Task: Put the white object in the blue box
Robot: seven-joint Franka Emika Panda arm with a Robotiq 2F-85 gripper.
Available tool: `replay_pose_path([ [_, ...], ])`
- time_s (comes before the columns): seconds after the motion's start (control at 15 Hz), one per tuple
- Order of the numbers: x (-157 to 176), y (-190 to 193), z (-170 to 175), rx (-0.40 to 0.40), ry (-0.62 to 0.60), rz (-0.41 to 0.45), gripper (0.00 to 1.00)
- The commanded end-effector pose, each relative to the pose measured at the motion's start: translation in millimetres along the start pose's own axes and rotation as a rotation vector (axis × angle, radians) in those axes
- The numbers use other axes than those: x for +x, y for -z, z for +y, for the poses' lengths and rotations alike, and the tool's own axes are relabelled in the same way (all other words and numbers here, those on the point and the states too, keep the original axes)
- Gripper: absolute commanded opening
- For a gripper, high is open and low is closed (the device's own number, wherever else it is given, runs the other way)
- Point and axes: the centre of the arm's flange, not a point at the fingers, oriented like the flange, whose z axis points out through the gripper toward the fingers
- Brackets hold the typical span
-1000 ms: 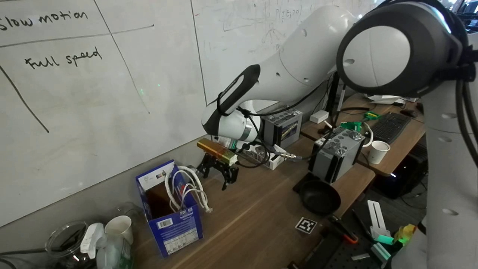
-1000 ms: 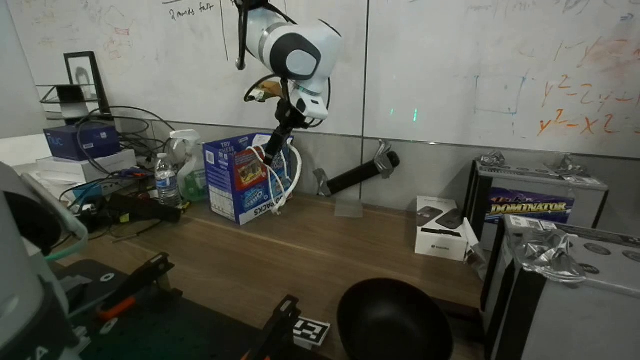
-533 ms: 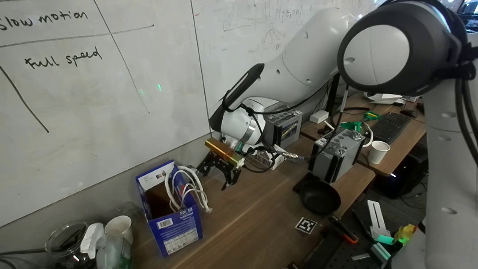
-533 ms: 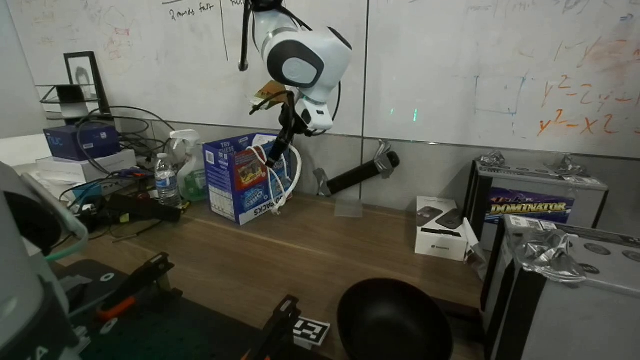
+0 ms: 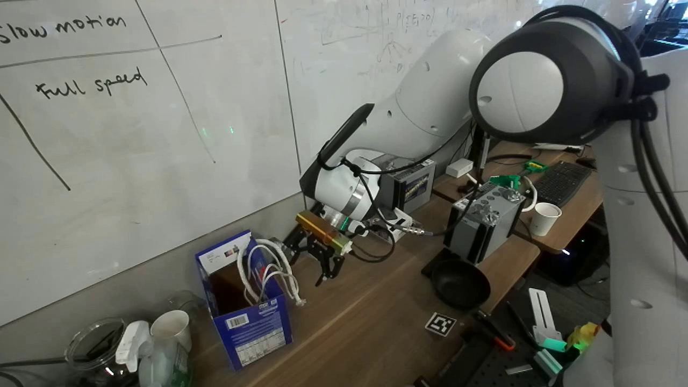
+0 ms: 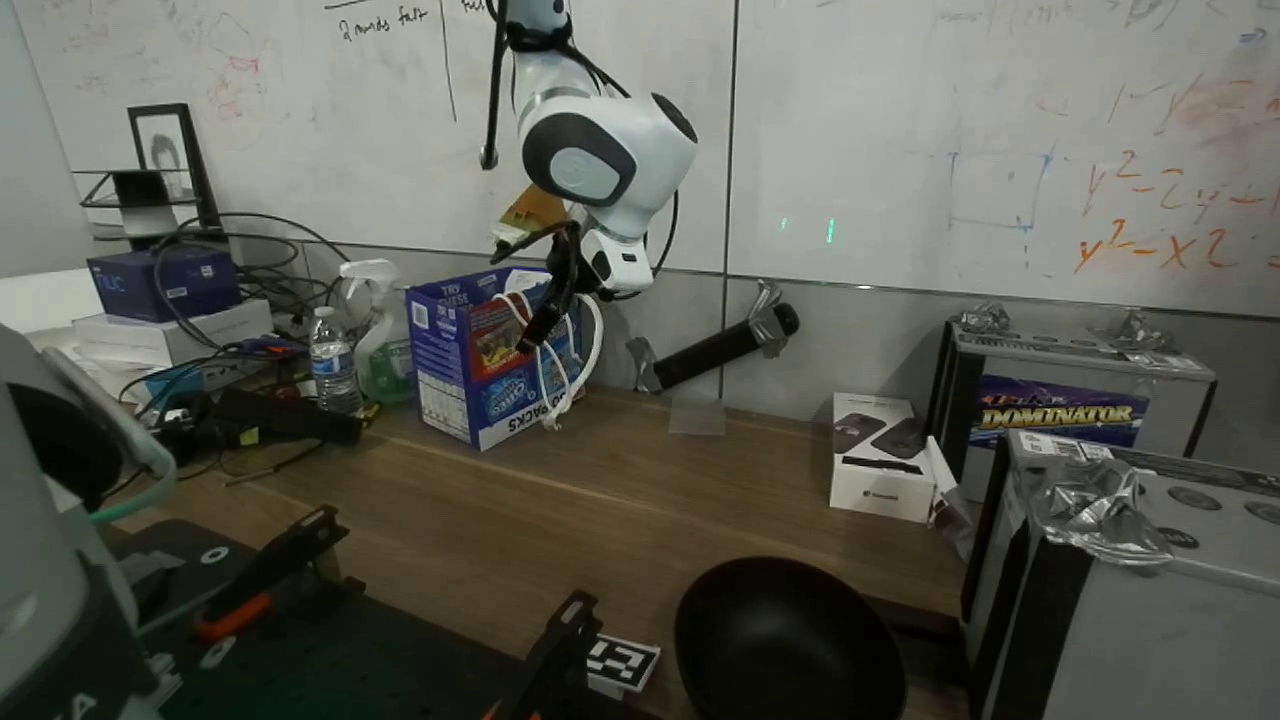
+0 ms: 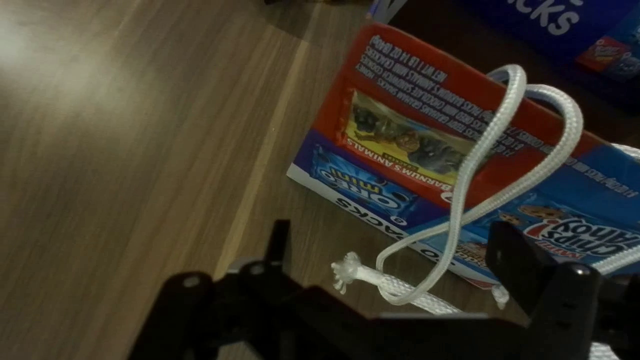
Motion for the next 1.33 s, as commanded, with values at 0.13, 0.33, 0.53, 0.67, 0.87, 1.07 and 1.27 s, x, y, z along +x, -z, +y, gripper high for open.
replay_pose_path([
  [0.13,0,-18,-19,-0.004,0.065,-0.029,1.00],
  [0.33,4,-17,-34,-0.015,0.091,-0.023,1.00],
  [0.53,14,-15,-45,-0.036,0.110,-0.026,1.00],
  [0.67,18,-14,-49,-0.069,0.130,-0.023,1.00],
  [0.87,14,-12,-57,-0.109,0.184,-0.019,1.00],
  [1.07,10,-7,-66,-0.146,0.227,0.004,1.00],
  [1.27,11,-5,-74,-0.172,0.262,0.041,1.00],
])
